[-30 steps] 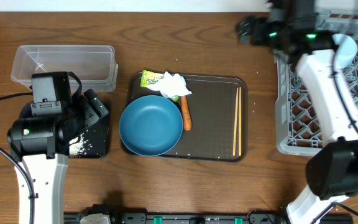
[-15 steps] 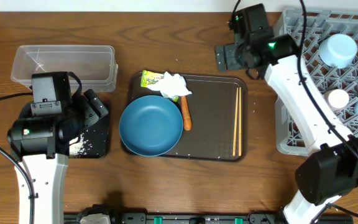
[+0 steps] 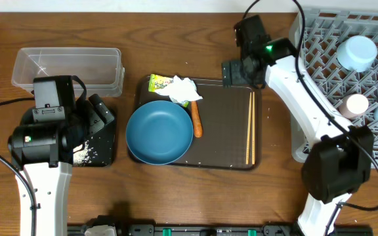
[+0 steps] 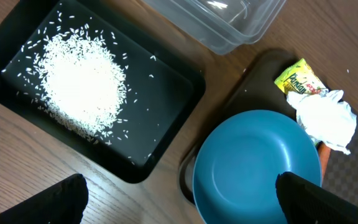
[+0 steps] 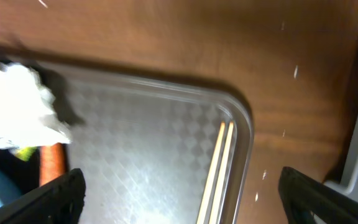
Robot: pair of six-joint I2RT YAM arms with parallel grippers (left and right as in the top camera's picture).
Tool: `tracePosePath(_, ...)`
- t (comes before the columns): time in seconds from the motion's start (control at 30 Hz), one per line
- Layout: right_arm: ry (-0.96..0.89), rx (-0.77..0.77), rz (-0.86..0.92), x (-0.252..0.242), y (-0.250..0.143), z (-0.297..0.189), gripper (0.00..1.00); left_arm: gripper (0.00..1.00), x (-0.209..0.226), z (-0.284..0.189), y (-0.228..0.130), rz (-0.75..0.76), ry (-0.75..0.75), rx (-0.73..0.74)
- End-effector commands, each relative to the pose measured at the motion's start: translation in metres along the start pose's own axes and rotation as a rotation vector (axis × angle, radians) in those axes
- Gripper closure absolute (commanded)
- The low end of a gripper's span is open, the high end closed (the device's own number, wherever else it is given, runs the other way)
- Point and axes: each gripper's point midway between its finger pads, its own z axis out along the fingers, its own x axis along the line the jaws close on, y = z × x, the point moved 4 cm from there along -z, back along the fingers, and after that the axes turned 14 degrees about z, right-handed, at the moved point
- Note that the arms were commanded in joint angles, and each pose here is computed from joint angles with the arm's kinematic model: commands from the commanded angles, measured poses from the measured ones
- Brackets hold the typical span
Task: Sort waste into correct bins and load items into the dishwasher rack
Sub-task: 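Move the right gripper back over the wooden chopsticks on the tray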
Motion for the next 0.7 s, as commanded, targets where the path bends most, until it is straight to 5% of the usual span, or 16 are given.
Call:
tracePosePath(0.0, -0.055, 0.062, 0.099, -0.006, -0.013, 0.011, 0.08, 0.01, 0.002, -0.004, 0.004, -0.014, 0.007, -0.015)
tracePosePath(0.2, -0.038, 0.218, 0.121, -0.001, -0.046, 0.023, 0.15, 0.01, 0.002, -0.004, 0.004, -0.014, 0.007, -0.015)
tracePosePath(0.67, -0.129, 0.272, 0.179, -0.021, -0.087, 0.069, 0.2, 0.01, 0.002, -0.004, 0.004, -0.014, 0.007, -0.015)
